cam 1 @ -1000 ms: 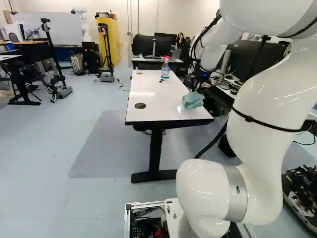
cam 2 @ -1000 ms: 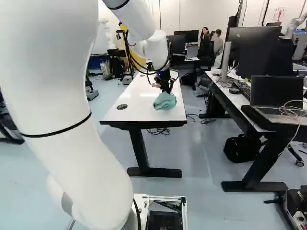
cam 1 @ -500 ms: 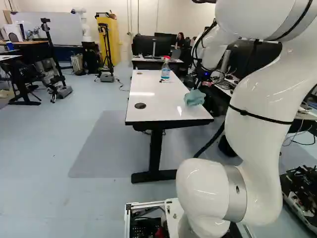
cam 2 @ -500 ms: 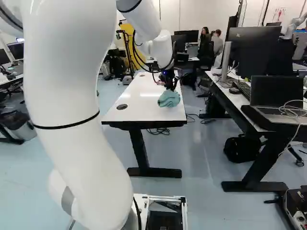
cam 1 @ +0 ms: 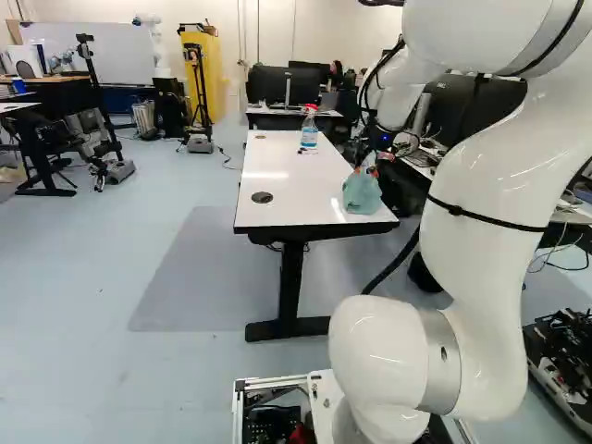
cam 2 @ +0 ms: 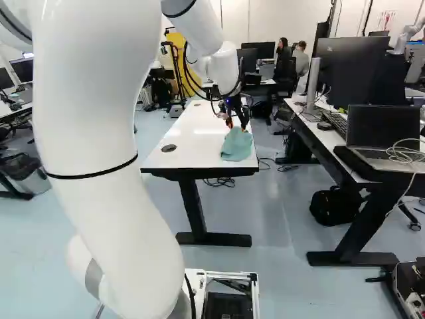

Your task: Clean the table with the green towel

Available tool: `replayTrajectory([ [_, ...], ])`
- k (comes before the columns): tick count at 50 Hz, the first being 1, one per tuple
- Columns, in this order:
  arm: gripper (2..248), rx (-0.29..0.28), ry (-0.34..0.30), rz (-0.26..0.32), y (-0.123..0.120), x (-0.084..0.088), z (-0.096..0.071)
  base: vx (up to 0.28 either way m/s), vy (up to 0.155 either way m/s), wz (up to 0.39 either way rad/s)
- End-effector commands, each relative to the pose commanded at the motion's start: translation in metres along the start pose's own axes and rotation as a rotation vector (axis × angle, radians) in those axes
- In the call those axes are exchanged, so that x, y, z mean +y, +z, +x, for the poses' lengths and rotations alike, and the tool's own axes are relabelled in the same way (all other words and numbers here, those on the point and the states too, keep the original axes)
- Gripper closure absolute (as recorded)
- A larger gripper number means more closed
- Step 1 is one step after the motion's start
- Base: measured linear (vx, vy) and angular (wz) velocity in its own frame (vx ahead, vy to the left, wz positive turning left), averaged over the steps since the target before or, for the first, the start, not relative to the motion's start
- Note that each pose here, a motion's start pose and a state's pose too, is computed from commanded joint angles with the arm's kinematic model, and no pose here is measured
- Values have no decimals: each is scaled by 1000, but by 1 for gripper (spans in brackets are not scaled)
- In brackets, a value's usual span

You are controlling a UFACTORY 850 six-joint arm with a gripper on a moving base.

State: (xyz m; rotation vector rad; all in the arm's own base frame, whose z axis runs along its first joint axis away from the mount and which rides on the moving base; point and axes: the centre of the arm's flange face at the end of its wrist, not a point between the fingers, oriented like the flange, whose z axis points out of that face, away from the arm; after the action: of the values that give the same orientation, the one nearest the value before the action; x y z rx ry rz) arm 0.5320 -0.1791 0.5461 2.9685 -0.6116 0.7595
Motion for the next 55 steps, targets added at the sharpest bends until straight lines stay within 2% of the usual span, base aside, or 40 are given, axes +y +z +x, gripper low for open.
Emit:
replayTrajectory([
  [1, 146, 0, 0, 0, 0, 0, 0, 0, 0, 0],
  [2, 111, 0, 0, 0, 0, 0, 0, 0, 0, 0],
  [7, 111, 0, 0, 0, 0, 0, 0, 0, 0, 0],
  [8, 74, 0, 0, 0, 0, 0, 0, 0, 0, 0],
  [12, 74, 0, 0, 0, 0, 0, 0, 0, 0, 0],
  [13, 37, 0, 0, 0, 0, 0, 0, 0, 0, 0],
  [17, 37, 0, 0, 0, 0, 0, 0, 0, 0, 0],
  [18, 4, 0, 0, 0, 0, 0, 0, 0, 0, 0],
  [55, 3, 16, -8, 1, 2, -3, -6, 0, 0, 0],
])
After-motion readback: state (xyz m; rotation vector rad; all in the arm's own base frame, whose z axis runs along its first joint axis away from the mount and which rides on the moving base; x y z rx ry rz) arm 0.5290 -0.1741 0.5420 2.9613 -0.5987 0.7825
